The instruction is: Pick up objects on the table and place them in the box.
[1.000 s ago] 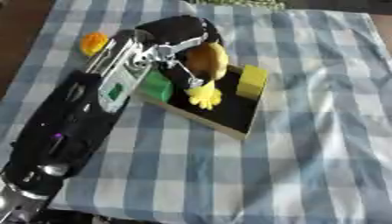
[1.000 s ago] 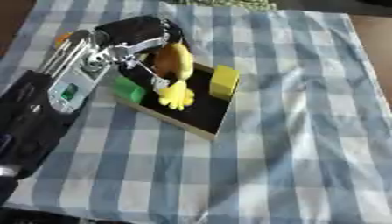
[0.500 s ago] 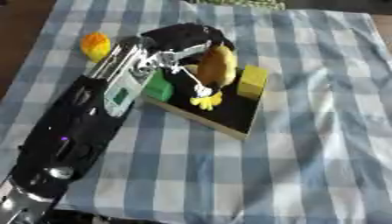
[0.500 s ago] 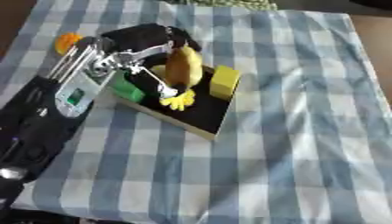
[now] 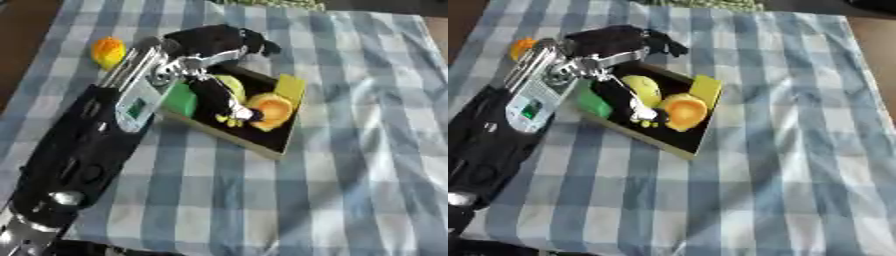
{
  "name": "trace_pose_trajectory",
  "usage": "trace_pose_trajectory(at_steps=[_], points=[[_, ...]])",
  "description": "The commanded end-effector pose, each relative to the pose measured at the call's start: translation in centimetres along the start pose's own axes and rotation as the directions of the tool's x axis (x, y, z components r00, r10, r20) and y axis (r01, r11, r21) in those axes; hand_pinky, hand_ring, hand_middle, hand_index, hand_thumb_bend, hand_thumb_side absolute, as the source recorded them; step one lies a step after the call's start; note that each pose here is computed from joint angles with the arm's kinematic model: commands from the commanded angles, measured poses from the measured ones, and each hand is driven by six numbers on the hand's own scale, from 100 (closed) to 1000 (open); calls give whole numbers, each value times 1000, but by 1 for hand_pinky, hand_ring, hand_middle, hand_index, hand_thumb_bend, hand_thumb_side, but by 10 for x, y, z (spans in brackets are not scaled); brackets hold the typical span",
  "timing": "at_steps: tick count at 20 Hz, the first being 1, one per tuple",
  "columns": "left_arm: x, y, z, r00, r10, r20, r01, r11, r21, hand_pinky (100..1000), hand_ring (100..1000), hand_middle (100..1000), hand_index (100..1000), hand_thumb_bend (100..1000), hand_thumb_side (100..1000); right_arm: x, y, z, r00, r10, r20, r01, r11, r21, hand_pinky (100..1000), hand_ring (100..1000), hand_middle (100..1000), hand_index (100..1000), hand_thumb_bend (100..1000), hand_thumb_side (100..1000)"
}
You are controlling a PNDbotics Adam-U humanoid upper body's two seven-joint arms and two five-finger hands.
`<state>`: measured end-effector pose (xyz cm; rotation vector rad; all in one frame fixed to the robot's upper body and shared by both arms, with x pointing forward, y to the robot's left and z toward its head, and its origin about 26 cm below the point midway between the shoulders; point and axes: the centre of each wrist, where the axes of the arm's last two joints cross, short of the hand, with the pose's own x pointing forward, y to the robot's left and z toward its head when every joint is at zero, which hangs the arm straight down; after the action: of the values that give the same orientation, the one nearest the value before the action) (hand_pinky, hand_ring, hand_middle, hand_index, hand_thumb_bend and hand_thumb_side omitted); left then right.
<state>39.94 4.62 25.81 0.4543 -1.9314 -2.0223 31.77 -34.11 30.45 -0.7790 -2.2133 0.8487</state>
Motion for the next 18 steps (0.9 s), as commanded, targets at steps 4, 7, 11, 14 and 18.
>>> trace_pose_trajectory(at_steps=[4,7,11,14,18], points=[[-1,43,30,999,-41,5,41,994,98,924,853,801,908,433,395,2,-11,-1,1000,25,8,-25,1000,-18,850,674,644,755,100,360],[-13,66,62,998,-36,-52,44,988,149,923,853,800,907,416,354,2,-13,0,999,34,7,-34,999,-20,850,674,644,755,100,353],[-41,88,113,976,-28,-216,70,980,189,919,856,806,912,466,328,2,-16,2,999,46,1,-46,999,-29,850,674,644,754,100,354],[-65,92,142,939,-15,-343,82,980,181,917,859,809,914,501,323,2,-17,3,999,52,1,-52,998,-30,850,675,645,755,100,338],[-101,91,175,860,-19,-511,109,983,147,917,867,819,921,558,278,2,-20,4,998,61,-1,-61,997,-37,850,675,645,755,100,333]])
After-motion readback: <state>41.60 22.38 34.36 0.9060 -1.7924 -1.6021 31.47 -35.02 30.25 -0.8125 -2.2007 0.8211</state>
